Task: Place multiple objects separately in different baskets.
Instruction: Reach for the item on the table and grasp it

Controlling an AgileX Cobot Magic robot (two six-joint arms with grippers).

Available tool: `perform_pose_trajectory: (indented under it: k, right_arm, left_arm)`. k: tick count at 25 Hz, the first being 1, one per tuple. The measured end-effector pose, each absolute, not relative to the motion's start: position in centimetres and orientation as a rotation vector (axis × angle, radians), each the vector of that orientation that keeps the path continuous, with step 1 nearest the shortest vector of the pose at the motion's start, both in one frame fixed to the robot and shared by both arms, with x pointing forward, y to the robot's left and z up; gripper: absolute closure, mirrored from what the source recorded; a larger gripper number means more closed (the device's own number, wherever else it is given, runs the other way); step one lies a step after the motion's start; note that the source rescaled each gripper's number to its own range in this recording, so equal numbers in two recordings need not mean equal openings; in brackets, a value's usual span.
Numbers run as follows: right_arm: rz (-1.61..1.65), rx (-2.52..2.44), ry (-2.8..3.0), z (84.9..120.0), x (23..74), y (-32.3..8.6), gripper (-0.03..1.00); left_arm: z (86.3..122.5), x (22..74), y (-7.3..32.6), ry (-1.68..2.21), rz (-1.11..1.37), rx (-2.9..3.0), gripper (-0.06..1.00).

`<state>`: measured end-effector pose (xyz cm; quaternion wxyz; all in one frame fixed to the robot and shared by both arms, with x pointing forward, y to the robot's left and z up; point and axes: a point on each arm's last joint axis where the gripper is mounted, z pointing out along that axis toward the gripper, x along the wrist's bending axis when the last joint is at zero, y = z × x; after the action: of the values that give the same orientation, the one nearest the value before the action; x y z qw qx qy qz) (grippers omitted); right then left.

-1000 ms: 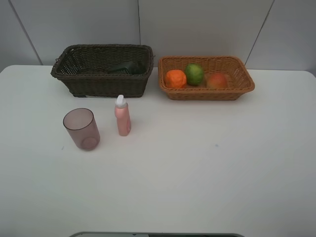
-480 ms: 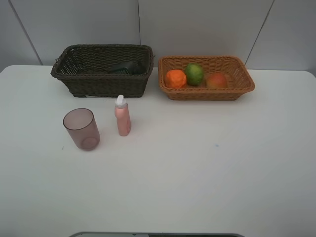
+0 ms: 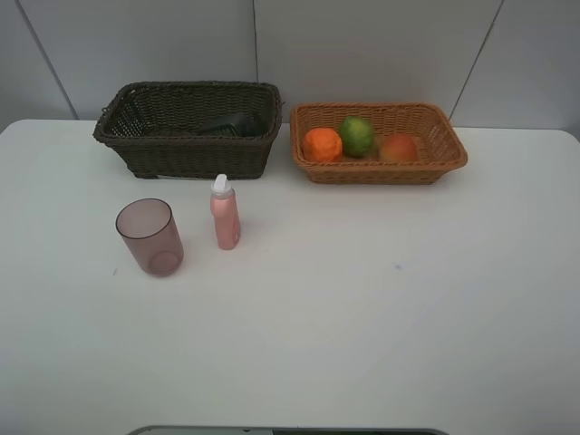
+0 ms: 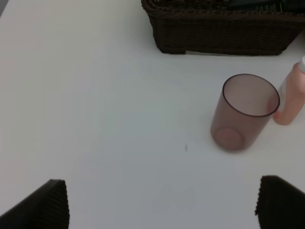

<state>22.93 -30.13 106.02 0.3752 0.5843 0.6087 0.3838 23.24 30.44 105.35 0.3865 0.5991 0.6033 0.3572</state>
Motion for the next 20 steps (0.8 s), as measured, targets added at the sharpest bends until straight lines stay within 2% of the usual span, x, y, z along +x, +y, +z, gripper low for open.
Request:
perform_pose_trajectory:
  k: [12, 20]
  right_arm:
    - [0.982, 1.495, 1.558, 106.0, 22.9, -30.1, -0.03]
    - [0.982, 1.495, 1.558, 106.0, 22.9, -30.1, -0.03]
  left_arm:
    - [106.2, 23.8, 30.3, 1.525, 0.907, 1.516, -0.05]
    - [110.5, 31.4, 29.8, 1.641, 0.792, 1.712, -0.05]
